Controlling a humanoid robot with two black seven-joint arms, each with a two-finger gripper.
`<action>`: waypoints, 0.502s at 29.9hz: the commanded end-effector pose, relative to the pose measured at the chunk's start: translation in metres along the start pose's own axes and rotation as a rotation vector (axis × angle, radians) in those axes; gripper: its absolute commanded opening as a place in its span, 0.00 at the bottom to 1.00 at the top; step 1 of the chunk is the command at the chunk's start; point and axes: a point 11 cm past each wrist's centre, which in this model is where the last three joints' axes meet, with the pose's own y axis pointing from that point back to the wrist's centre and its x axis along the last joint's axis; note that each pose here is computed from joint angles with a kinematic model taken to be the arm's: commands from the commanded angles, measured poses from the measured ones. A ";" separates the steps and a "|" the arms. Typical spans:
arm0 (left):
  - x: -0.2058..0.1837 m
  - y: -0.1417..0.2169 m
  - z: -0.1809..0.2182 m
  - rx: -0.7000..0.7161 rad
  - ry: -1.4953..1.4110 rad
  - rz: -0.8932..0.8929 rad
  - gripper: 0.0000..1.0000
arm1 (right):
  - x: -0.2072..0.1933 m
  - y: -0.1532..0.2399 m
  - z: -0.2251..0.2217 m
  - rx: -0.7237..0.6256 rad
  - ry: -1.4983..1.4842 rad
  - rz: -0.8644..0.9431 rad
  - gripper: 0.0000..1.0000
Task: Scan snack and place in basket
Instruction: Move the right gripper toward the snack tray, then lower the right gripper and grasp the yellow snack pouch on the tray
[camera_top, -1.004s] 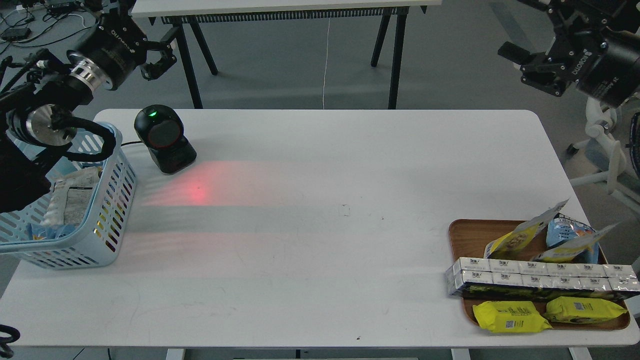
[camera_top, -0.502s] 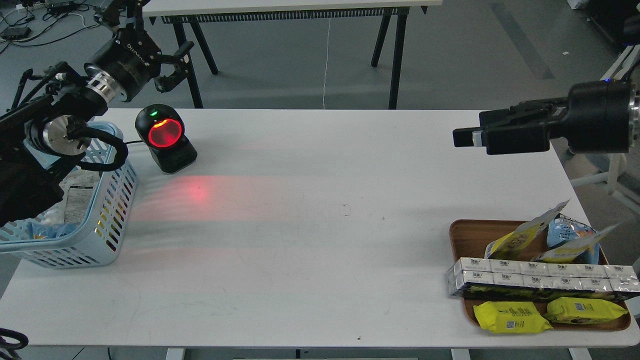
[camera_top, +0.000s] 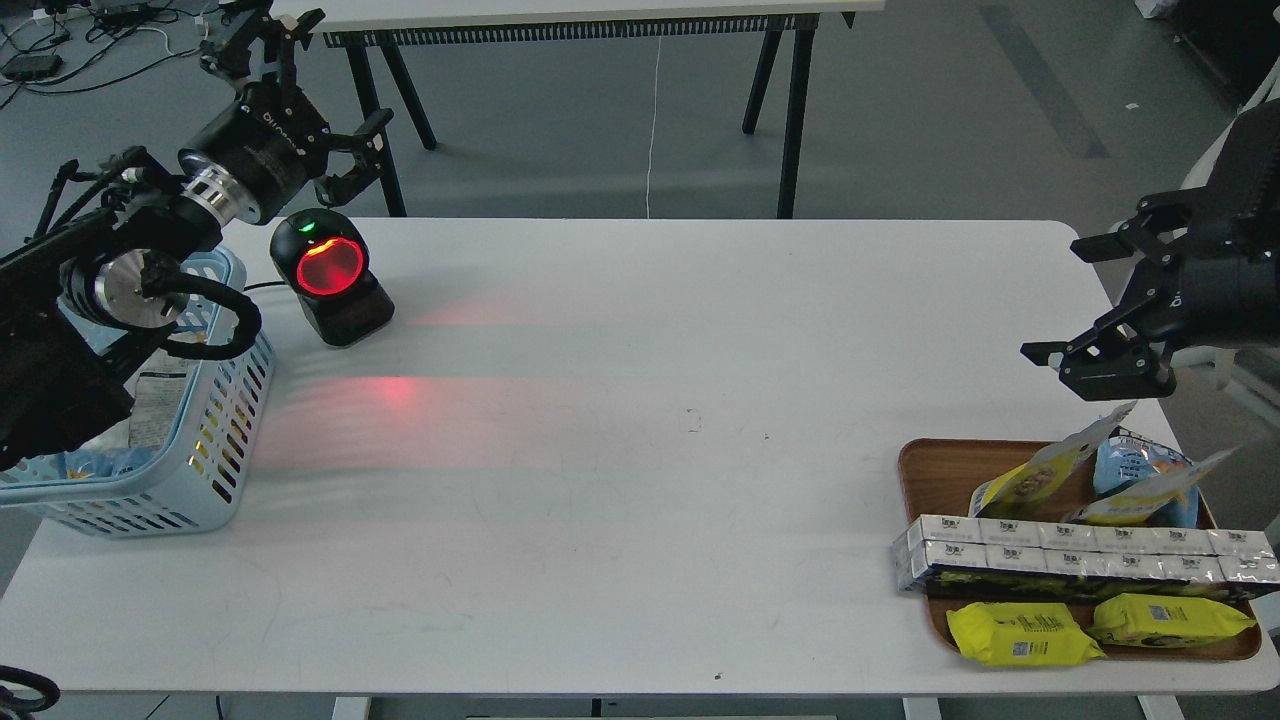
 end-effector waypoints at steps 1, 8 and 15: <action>-0.003 -0.002 -0.003 0.003 0.005 -0.006 1.00 | -0.013 -0.003 -0.003 0.007 -0.007 -0.032 0.99; 0.000 0.002 -0.013 0.017 0.016 0.003 1.00 | -0.035 -0.008 -0.012 0.036 -0.040 -0.091 0.99; -0.004 -0.001 -0.019 0.024 0.024 -0.005 1.00 | -0.045 -0.013 -0.019 0.062 -0.049 -0.120 0.99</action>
